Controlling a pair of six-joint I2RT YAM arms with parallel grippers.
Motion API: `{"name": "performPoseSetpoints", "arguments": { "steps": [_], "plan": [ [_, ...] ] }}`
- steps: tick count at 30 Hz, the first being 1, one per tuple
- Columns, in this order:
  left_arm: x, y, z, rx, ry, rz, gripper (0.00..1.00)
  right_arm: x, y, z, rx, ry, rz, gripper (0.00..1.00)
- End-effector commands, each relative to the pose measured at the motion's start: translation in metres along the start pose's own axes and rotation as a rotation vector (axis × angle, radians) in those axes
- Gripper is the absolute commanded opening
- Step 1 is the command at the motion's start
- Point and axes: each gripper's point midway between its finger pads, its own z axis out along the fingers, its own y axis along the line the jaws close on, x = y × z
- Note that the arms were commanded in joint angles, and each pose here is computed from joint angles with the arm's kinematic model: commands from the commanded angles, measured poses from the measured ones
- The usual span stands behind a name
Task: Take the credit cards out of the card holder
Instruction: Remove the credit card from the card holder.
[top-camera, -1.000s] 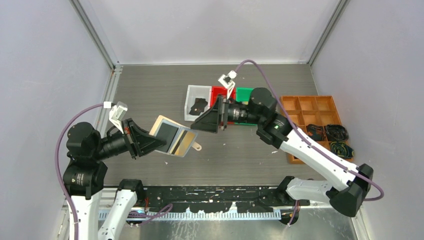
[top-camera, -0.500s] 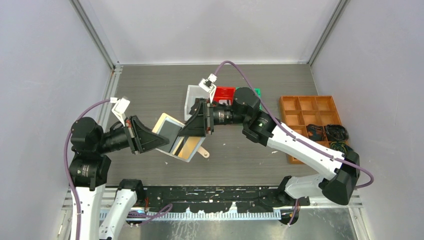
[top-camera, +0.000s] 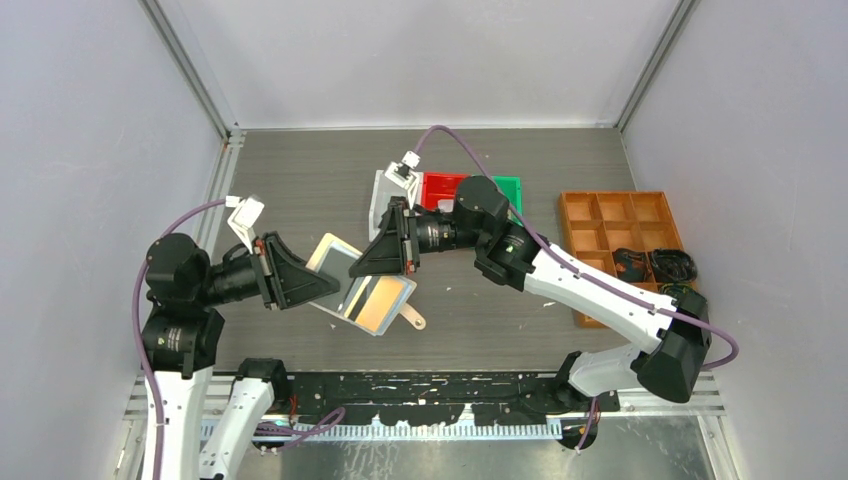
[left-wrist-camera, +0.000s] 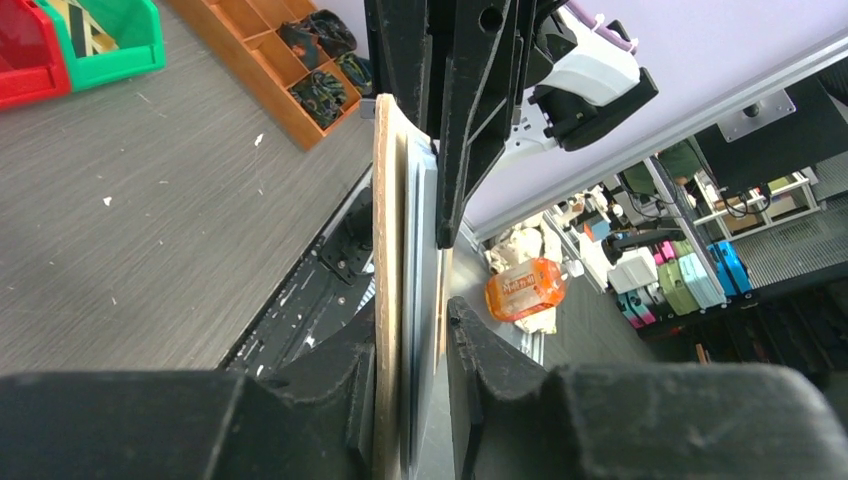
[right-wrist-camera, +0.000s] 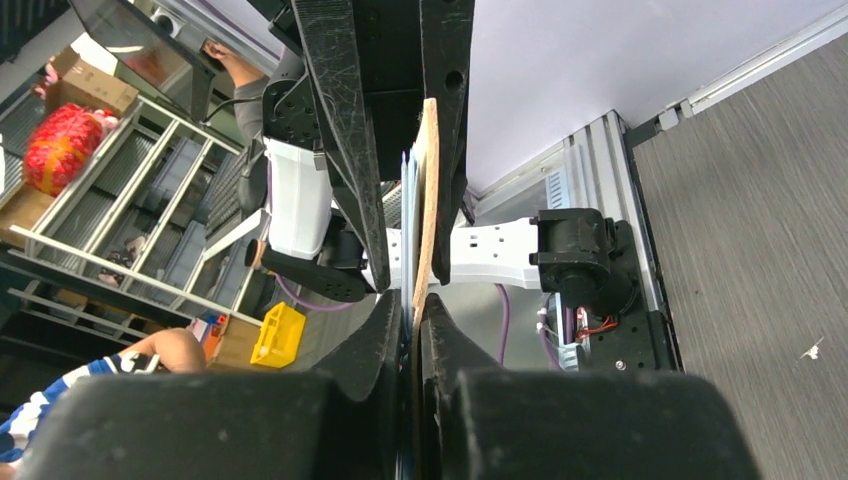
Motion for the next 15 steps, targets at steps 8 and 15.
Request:
{"name": "performPoseSetpoints", "arguments": {
  "steps": [8,15],
  "plan": [
    [0.008,-0.008,-0.001,0.065,0.054,0.010,0.23,-0.005,0.029,0.000,-0.055,0.038,-0.124,0.01],
    [0.010,-0.004,-0.001,0.065,0.084,0.001,0.22,0.006,0.022,0.003,-0.015,0.124,-0.133,0.01]
  ]
}}
